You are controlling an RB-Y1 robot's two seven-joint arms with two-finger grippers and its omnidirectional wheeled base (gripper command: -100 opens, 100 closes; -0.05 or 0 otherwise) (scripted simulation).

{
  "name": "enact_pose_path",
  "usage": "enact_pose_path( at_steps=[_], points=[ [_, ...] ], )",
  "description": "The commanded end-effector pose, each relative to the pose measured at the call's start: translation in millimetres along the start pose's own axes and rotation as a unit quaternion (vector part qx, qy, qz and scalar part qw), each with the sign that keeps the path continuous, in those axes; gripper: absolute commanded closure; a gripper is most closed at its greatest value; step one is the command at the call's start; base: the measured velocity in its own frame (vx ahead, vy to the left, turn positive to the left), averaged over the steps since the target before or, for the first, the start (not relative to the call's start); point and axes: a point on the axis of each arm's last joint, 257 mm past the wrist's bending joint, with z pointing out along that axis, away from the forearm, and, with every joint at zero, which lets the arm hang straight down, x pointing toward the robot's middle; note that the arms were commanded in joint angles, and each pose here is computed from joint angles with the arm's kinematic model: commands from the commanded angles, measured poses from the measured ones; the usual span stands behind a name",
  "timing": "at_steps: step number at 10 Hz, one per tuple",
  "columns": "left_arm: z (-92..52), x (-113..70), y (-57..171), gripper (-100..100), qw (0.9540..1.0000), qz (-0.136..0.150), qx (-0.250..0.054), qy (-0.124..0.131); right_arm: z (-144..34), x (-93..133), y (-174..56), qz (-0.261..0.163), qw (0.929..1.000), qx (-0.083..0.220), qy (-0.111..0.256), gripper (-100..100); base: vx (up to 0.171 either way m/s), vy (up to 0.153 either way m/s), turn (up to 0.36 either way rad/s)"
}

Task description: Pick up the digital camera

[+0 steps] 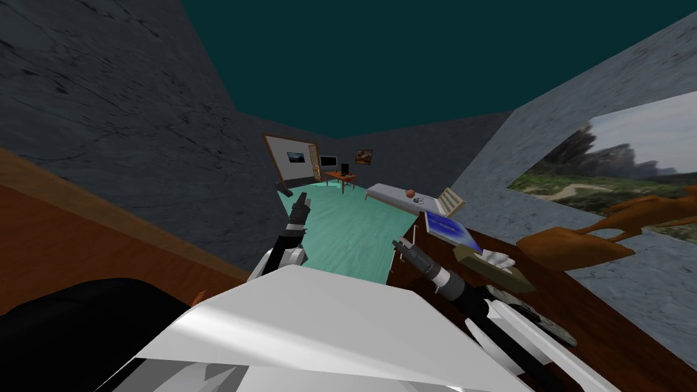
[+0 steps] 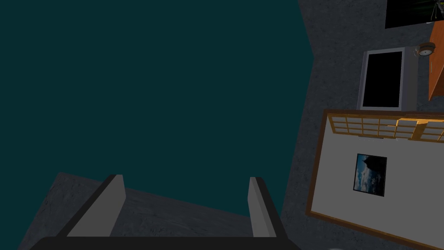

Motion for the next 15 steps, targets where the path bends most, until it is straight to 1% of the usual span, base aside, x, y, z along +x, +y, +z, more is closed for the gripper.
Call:
enact_pose_path(
  at_steps=[1,3,4,5,6,7,8,9,10,11,12,13,14,15],
  points=[
    [0.0,0.0,0,0,1.0,0.0,0.0,0.0,-9.0,12,-9,-0.032,0.9988,0.004,0.037,-100,0.054,0.092,0.018],
    [0.0,0.0,0,0,1.0,0.0,0.0,0.0,-10.2,14,-9,-0.044,0.9974,-0.002,0.057,-100,0.034,0.047,0.002],
    [0.0,0.0,0,0,1.0,0.0,0.0,0.0,-19.4,24,-19,-0.071,0.9936,0.002,0.088,-100,0.033,0.048,0.025],
    [0.0,0.0,0,0,1.0,0.0,0.0,0.0,-20.4,24,-19,-0.079,0.9918,-0.002,0.101,-100,0.034,0.047,0.006],
    [0.0,0.0,0,0,1.0,0.0,0.0,0.0,-30.4,33,-30,-0.103,0.9862,0.002,0.129,-100,0.034,0.059,0.015],
    [0.0,0.0,0,0,1.0,0.0,0.0,0.0,-31.5,34,-30,-0.112,0.9833,-0.002,0.143,-100,0.035,0.053,0.004],
    [0.0,0.0,0,0,1.0,0.0,0.0,0.0,-42.3,41,-42,-0.136,0.9758,0.002,0.171,-100,0.047,0.052,0.011],
    [0.0,0.0,0,0,1.0,0.0,0.0,0.0,-43.3,41,-42,-0.143,0.9725,-0.003,0.184,-100,0.038,0.049,0.006],
    [0.0,0.0,0,0,1.0,0.0,0.0,0.0,-43.9,41,-43,-0.147,0.9707,-0.005,0.19,-100,0.014,0.024,0.001],
    [0.0,0.0,0,0,1.0,0.0,0.0,0.0,-55.5,47,-55,-0.172,0.9602,-0.003,0.22,-100,0.017,0.029,0.014],
    [0.0,0.0,0,0,1.0,0.0,0.0,0.0,-56.4,47,-55,-0.179,0.9564,-0.007,0.231,-100,0.023,0.029,0.003],
    [0.0,0.0,0,0,1.0,0.0,0.0,0.0,-68.3,52,-67,-0.201,0.9448,-0.004,0.258,-100,0.04,0.035,0.01],
    [0.0,0.0,0,0,1.0,0.0,0.0,0.0,-69.2,51,-68,-0.209,0.9399,-0.009,0.27,-100,0.036,0.029,0.003],
    [0.0,0.0,0,0,1.0,0.0,0.0,0.0,-81.3,55,-80,-0.23,0.927,-0.007,0.296,-100,0.029,0.022,0.007]
  ],
)
